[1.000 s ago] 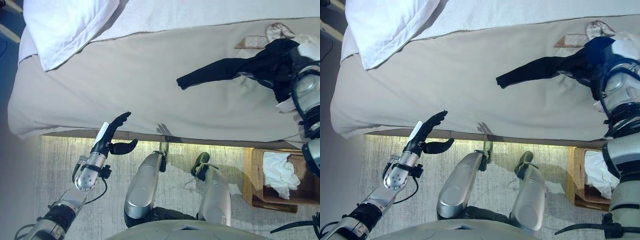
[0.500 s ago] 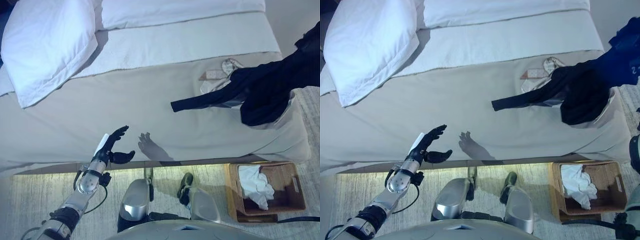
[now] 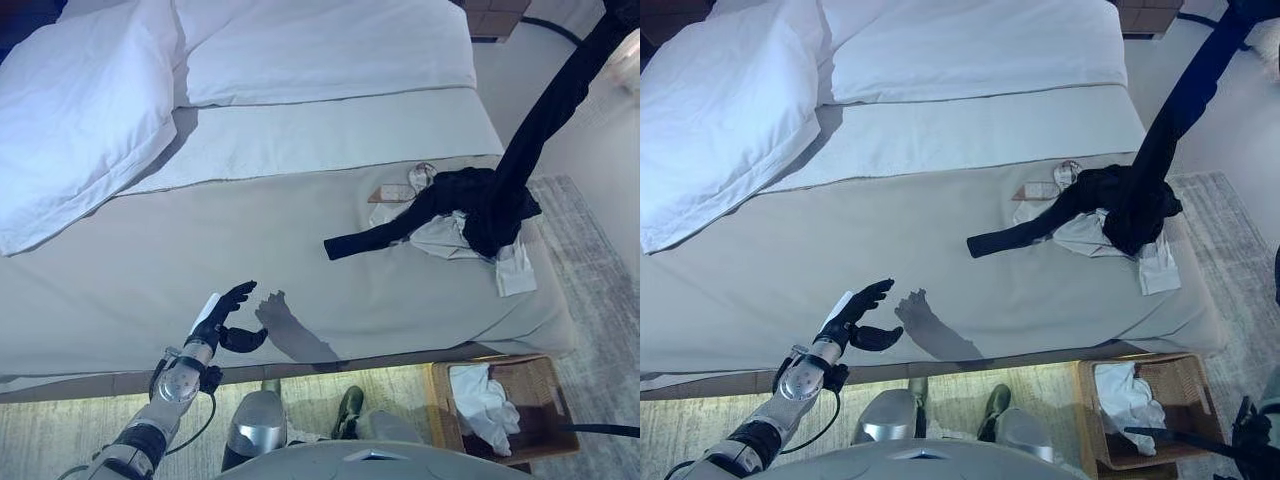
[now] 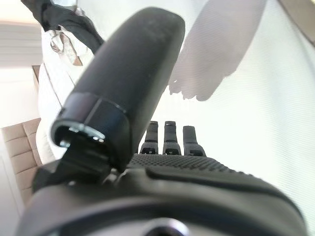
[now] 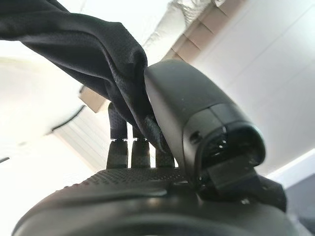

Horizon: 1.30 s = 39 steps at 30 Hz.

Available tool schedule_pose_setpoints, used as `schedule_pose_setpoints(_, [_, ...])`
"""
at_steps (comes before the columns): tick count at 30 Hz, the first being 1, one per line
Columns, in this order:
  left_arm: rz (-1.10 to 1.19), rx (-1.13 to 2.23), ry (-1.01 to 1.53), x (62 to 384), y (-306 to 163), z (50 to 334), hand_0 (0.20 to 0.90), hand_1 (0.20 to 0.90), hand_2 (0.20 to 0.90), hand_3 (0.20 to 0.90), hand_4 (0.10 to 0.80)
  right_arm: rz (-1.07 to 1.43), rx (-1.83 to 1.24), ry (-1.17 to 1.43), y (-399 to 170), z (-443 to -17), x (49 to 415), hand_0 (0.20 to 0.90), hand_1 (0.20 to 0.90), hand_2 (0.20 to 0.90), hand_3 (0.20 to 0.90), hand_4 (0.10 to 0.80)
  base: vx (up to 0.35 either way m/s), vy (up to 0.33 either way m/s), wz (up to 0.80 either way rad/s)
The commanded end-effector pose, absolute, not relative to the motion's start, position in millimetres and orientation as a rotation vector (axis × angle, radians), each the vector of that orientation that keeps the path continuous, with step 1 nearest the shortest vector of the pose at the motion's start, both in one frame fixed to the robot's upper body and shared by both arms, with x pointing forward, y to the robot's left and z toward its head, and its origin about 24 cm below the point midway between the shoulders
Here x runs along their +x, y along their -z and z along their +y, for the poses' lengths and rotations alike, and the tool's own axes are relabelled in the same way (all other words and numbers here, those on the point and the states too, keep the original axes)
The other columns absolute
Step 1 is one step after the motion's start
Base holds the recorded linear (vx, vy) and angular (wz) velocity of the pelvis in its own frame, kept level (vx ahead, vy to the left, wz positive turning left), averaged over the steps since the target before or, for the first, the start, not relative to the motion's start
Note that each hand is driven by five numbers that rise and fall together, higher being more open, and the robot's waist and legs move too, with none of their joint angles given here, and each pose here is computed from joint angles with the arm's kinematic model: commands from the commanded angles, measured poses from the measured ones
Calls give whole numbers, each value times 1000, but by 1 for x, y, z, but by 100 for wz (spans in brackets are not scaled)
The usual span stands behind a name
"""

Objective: Pick up the clothes from the bed and place them into the basket

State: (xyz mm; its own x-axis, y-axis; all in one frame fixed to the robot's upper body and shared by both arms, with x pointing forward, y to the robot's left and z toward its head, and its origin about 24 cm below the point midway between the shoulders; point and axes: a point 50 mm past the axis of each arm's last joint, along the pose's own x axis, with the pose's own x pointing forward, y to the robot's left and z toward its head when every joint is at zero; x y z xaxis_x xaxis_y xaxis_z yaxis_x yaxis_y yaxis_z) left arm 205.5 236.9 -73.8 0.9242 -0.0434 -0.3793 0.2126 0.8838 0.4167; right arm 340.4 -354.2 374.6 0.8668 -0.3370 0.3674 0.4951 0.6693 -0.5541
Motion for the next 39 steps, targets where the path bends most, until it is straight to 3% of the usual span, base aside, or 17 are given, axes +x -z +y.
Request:
schedule_pose_setpoints(1, [319,480,162,199,73,237,900,900,900,900,800,-483,-780,576,-430,-348,311,300,300,300,200,100,-23,-3,-11])
schedule_pose_setpoints(39, [368,585,184,197,78,251,900,900,900,900,800,-693,-748,1157,-510,-415,157,300,300,300,200,100,-9,0,-20])
